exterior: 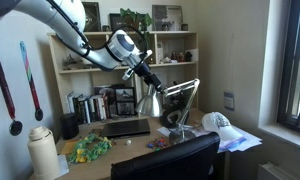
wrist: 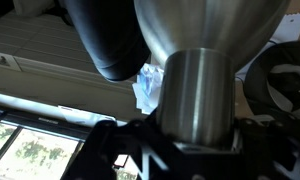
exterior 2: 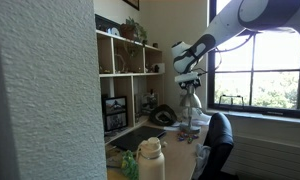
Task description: Tilt the lamp forward
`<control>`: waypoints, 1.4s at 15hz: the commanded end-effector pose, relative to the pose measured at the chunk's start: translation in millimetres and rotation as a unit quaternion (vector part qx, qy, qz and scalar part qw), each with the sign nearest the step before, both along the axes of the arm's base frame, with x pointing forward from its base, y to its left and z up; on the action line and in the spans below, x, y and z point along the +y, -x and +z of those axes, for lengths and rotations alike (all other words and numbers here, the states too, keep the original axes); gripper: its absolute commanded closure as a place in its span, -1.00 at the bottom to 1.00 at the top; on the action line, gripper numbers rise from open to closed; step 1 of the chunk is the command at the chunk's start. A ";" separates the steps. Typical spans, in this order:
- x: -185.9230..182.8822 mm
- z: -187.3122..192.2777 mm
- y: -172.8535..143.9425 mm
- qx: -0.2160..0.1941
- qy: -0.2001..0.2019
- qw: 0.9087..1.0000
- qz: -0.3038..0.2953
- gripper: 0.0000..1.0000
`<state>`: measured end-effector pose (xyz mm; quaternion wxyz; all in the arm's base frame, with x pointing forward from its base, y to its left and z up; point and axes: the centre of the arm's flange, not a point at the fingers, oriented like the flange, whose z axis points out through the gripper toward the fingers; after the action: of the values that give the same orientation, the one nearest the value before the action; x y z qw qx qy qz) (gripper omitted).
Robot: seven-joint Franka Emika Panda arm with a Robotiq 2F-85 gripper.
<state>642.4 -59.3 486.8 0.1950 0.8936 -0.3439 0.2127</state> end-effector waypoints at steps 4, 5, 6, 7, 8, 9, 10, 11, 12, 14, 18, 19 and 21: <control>-13.3 -29.9 -4.0 0.040 0.000 0.999 -0.014 0.56; -14.2 -33.1 -5.0 0.042 0.001 0.999 -0.014 0.56; -14.8 -35.3 -6.0 0.042 0.001 0.999 -0.016 0.56; -15.2 -36.4 -6.6 0.042 0.001 0.999 -0.017 0.56; -15.7 -35.7 -7.8 0.038 0.005 0.999 -0.018 0.56; -16.3 -34.0 -9.4 0.036 0.005 0.999 -0.020 -0.44; -17.0 -31.3 -10.9 0.033 0.004 0.999 -0.022 -0.46; -19.0 -28.8 -11.5 0.031 0.005 0.999 -0.025 -0.60; -21.3 -25.5 -11.6 0.031 0.005 0.999 -0.028 -0.73; -24.9 -17.4 -10.6 0.031 0.004 0.999 -0.031 -0.98; -26.2 2.3 -6.7 0.022 0.003 0.999 -0.027 -1.00; -24.6 9.9 -5.4 0.016 0.003 1.000 -0.024 -1.00; -21.0 29.2 -1.9 0.001 0.005 1.000 -0.015 -1.00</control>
<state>649.1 -83.7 481.5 0.2113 0.8847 -0.3636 0.2009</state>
